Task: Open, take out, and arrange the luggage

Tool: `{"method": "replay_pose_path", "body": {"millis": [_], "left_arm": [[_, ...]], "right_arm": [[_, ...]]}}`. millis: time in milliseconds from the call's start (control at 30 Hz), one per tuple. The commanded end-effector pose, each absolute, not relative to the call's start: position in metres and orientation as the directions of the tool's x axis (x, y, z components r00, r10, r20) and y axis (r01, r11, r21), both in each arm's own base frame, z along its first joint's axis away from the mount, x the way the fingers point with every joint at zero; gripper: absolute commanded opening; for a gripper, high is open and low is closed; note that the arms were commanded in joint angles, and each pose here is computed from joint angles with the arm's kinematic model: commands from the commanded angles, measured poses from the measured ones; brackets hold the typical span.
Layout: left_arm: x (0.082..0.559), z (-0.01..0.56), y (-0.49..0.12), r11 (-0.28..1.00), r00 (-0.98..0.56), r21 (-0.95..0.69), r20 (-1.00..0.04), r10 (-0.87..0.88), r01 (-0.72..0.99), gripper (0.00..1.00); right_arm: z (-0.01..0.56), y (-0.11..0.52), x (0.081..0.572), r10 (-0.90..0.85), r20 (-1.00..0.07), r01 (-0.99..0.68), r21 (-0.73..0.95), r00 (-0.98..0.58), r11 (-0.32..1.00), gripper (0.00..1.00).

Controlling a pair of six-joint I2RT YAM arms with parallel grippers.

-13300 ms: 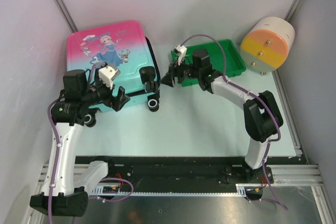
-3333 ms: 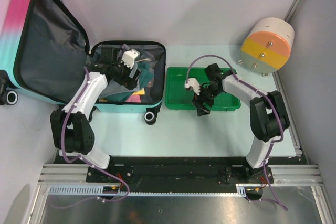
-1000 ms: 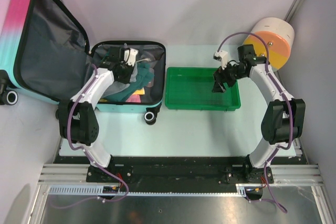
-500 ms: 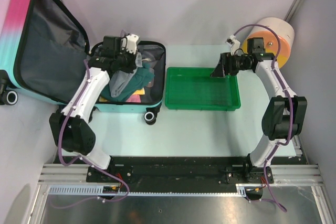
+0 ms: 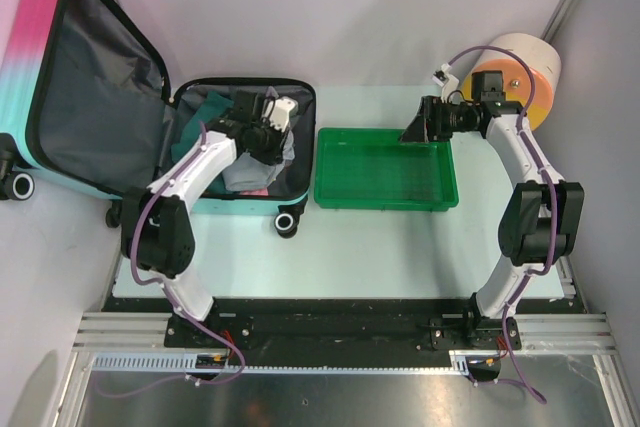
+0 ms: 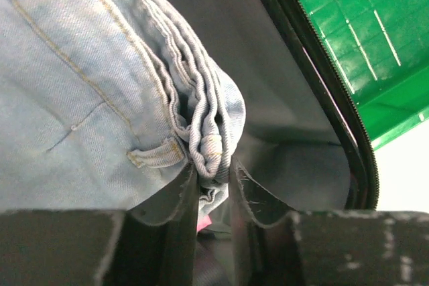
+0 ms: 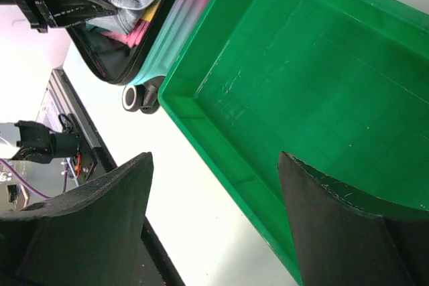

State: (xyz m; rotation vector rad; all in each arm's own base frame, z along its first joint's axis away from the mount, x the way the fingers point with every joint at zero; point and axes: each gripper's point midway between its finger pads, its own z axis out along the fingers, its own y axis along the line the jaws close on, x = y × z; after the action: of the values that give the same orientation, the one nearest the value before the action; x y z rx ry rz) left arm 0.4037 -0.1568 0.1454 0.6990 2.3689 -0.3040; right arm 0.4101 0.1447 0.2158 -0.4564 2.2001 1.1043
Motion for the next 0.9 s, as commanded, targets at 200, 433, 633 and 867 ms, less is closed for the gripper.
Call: {"method": "replay_pose_path", "body": {"millis": [200, 433, 633, 867], "left_arm": [[0.400, 0.188, -0.156, 0.776, -0.488, 0.121, -0.715, 0.501, 0.620, 0.74], [0.392, 0.177, -0.154, 0.696, -0.381, 0.277, -0.676, 0.631, 0.662, 0.99], [0.387, 0.138, -0.160, 0.580, -0.314, 0.365, -0.574, 0.756, 0.728, 1.00], [0.409, 0.111, -0.158, 0.521, -0.240, 0.500, -0.522, 0.819, 0.692, 1.00]], "right_arm": [[0.218, 0.148, 0.412, -0.016, -0.671, -0.563, 0.609, -0.741, 0.559, 0.80], [0.216, 0.147, 0.410, -0.021, -0.669, -0.561, 0.606, -0.743, 0.564, 0.80], [0.216, 0.146, 0.409, -0.024, -0.669, -0.559, 0.601, -0.743, 0.571, 0.80], [0.214, 0.131, 0.414, -0.005, -0.667, -0.535, 0.593, -0.745, 0.602, 0.80]]}}
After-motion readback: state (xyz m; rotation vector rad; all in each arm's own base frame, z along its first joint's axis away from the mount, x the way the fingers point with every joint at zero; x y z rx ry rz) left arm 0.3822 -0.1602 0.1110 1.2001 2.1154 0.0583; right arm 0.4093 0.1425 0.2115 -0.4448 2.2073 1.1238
